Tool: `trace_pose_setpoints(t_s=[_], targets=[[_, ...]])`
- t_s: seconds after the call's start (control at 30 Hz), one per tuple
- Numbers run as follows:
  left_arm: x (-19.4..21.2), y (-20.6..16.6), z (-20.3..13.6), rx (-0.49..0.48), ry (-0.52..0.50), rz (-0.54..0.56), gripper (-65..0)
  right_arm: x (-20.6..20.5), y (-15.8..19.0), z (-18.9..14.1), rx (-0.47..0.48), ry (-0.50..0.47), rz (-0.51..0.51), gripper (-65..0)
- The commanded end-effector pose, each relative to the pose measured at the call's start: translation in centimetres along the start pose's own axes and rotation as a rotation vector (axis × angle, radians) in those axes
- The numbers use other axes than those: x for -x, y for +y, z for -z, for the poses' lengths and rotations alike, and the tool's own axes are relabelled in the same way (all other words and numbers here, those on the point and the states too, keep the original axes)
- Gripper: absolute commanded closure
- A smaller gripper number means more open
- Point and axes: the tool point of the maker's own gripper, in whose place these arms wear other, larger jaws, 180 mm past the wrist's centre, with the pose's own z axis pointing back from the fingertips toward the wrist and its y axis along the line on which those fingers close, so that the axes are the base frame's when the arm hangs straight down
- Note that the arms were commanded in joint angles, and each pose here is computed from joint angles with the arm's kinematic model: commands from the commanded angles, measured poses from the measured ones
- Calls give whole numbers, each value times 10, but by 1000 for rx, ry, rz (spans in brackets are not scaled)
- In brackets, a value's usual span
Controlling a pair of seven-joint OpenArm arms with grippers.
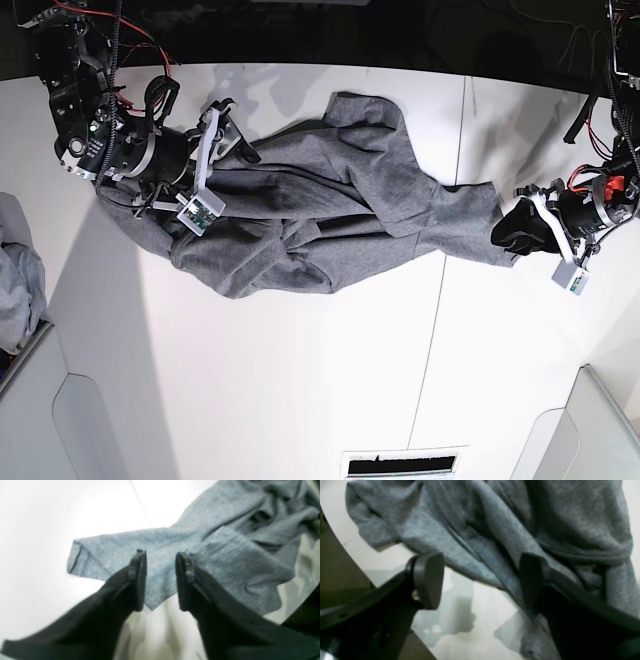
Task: Layout the t-shirt on the table in an organized manner, then fold the t-shirt properly
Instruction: 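Move the right gripper inward, regrasp the shirt, and drag it outward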
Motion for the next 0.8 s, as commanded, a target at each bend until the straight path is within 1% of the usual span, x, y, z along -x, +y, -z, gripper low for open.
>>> trace_pose_setpoints(t_s=[0.0,0.07,0.1,0.17,0.23,0.33,0.47,0.57,0.6,0.63,0.67,0.7,0.73,0.77], targets=[[-16,8,-6,-12,-47,7,-293,-9,-4,-2,13,-27,-15,-453],[-9,11,-3,-21,-39,-1,-340,-5,-8,2,40,-19,-12,-453],[-3,13,0,-26,-29,0,-346,-2,-12,6,59,-13,2,-453],[10,11,9,-26,-4,1,-346,4,-18,16,83,-1,27,-453],[20,7,18,-22,4,-4,-346,4,-20,27,81,-7,52,-453],[22,2,30,-41,-24,-41,-346,-10,-28,37,120,-49,119,-445],[39,4,43,-101,2,-53,-346,-26,-32,47,162,-66,131,-445],[46,3,49,-109,-4,-75,-334,-45,-33,51,181,-107,164,-444],[48,3,50,-111,-1,-72,-291,-50,-34,53,188,-113,170,-444],[49,2,51,-111,2,-70,-230,-52,-37,55,197,-113,174,-444],[50,1,52,-110,3,-70,-154,-53,-38,59,201,-108,178,-439],[50,0,52,-110,4,-69,-82,-51,-40,63,204,-103,180,-411],[50,0,53,-109,5,-69,-16,-51,-41,68,204,-101,183,-357],[50,0,52,-110,5,-69,0,-49,-45,73,209,-94,183,-281]])
